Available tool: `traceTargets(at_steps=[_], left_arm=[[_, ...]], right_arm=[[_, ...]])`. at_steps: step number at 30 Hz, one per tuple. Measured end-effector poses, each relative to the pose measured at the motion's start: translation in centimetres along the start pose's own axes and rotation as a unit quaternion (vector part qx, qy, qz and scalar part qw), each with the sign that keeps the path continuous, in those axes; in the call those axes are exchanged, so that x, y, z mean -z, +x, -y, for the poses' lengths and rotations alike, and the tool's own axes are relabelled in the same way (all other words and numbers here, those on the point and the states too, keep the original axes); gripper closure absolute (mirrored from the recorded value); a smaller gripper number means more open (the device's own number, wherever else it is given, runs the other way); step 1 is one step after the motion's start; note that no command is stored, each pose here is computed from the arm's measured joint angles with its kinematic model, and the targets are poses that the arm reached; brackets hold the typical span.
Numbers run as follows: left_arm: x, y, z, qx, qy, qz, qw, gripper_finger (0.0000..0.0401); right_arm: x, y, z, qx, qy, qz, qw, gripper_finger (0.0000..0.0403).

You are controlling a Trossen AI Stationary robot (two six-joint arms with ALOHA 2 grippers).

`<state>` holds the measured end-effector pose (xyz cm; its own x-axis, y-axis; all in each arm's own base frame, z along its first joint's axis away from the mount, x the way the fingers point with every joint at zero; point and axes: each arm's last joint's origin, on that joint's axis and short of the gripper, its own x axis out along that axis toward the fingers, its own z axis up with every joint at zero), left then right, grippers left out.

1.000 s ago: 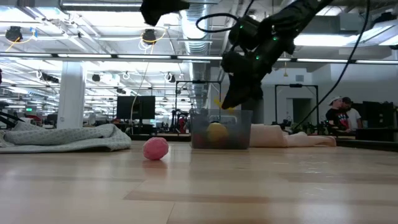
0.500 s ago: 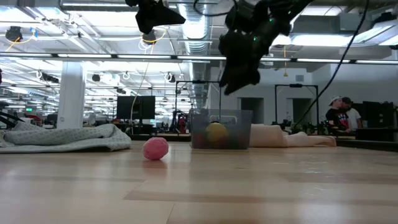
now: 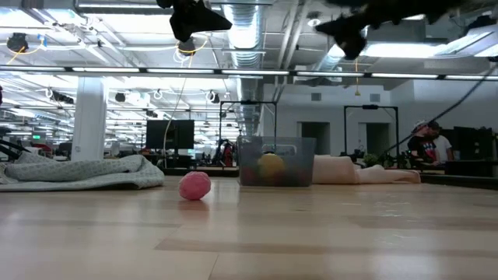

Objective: Pick and placing Produce into tupperware
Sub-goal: Put the pink peach into the black bin

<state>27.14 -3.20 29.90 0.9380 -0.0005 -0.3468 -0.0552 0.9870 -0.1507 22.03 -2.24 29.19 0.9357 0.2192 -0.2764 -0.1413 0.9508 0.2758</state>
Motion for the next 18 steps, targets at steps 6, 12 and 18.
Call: traceTargets(at_steps=[6,12,18], left_arm=[[0.1,0.0,-0.1,-0.008,-0.019,-0.004,1.0,0.0062],[1.5,-0.1,-0.4,-0.024,0.011,-0.078,0.997,0.0062],[3.7,1.6,-0.4,-0.034,0.026,-0.155,0.987,0.0062]], right_arm=[[4.2,-2.3,-3.2,-0.084,-0.01,0.063,0.994,0.0143],[7.9,-2.7,-5.4,-0.113,-0.045,0.078,0.99,0.0142],[10.5,-2.5,-6.7,-0.104,-0.053,0.067,0.991,0.0142]])
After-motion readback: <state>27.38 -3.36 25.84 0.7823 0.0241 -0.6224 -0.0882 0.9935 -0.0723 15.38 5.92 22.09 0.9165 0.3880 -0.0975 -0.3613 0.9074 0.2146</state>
